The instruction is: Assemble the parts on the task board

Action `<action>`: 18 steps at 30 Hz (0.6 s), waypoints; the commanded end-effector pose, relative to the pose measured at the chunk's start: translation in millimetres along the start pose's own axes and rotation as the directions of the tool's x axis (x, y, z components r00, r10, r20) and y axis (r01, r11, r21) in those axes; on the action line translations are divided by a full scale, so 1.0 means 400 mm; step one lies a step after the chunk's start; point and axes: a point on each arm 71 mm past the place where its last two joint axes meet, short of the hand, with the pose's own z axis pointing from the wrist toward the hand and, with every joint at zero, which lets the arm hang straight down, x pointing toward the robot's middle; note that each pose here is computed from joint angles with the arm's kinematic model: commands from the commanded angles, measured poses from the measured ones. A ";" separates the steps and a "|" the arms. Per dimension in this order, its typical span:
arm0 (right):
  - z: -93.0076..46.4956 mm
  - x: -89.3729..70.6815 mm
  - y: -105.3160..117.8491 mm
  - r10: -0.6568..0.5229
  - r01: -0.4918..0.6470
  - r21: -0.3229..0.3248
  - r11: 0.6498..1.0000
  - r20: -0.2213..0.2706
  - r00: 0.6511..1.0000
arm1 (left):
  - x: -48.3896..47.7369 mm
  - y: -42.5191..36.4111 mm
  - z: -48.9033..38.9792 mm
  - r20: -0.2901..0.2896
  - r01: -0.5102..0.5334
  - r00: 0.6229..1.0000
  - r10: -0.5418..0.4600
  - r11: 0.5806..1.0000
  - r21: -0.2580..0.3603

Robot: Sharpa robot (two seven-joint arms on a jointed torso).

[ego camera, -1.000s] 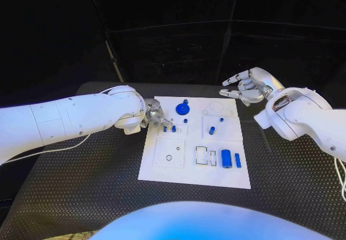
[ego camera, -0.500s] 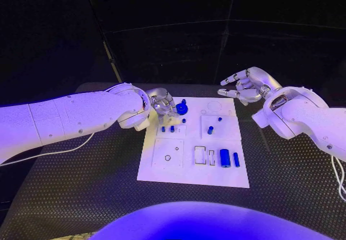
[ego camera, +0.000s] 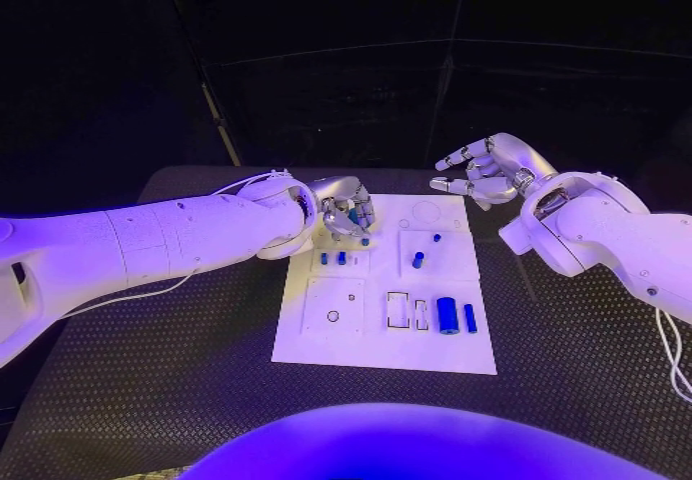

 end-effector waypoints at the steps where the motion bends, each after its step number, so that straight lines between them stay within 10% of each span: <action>1: 0.003 0.001 0.008 0.005 -0.005 -0.015 1.000 0.005 1.000 | 0.010 -0.009 0.008 -0.035 -0.146 0.988 0.148 0.988 0.058; 18: 0.007 0.008 0.015 0.009 -0.009 -0.023 1.000 0.002 1.000 | 0.032 0.004 0.043 -0.082 -0.206 0.975 0.205 0.979 0.001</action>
